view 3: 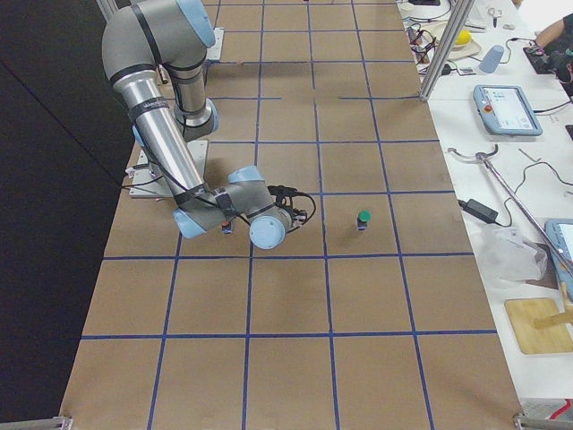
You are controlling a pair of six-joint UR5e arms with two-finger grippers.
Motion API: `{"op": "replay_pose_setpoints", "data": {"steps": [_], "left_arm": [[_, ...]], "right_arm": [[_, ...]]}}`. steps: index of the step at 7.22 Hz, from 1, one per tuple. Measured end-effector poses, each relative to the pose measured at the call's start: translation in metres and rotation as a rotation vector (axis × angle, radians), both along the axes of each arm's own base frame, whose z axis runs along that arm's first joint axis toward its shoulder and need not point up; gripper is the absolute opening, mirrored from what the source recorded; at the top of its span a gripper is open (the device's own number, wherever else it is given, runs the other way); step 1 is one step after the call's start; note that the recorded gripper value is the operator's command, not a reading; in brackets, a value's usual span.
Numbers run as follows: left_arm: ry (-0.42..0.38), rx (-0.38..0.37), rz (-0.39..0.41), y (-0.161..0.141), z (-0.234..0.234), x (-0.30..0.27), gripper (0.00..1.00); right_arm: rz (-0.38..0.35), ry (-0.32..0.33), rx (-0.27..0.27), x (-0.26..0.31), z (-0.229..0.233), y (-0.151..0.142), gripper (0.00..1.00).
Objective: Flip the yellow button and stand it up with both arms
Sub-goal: 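Carry the button cap-up with the right gripper and lower it onto the table, then open the right gripper to release the upright yellow button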
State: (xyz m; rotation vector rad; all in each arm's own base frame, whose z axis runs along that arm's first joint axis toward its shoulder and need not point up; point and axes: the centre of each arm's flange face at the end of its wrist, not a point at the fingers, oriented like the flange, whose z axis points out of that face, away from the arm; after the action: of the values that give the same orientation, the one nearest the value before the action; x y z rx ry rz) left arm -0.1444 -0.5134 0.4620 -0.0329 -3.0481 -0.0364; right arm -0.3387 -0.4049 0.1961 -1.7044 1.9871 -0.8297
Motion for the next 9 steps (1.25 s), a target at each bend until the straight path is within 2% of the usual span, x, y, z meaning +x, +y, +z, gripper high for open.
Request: {"op": "replay_pose_setpoints", "data": {"steps": [1, 2, 3, 6, 9], "left_arm": [[0.0, -0.001, -0.001, 0.0, 0.001, 0.0, 1.0], [0.0, -0.002, -0.002, -0.001, 0.001, 0.0, 1.0], [0.0, -0.003, -0.001, -0.001, 0.001, -0.001, 1.0], [-0.01, -0.004, 0.006, -0.002, 0.005, 0.0, 1.0], [-0.013, -0.005, 0.007, -0.002, 0.006, 0.0, 1.0]], "right_arm": [[-0.005, -0.018, 0.01, -0.002, -0.007, 0.002, 0.34], [-0.008, -0.032, 0.019, -0.002, -0.011, 0.003, 0.82], [-0.013, -0.046, 0.031, 0.0, -0.015, 0.004, 1.0], [-0.051, -0.087, 0.108, 0.001, -0.022, 0.008, 1.0], [-0.127, -0.021, 0.215, -0.004, 0.007, -0.01, 1.0]]}}
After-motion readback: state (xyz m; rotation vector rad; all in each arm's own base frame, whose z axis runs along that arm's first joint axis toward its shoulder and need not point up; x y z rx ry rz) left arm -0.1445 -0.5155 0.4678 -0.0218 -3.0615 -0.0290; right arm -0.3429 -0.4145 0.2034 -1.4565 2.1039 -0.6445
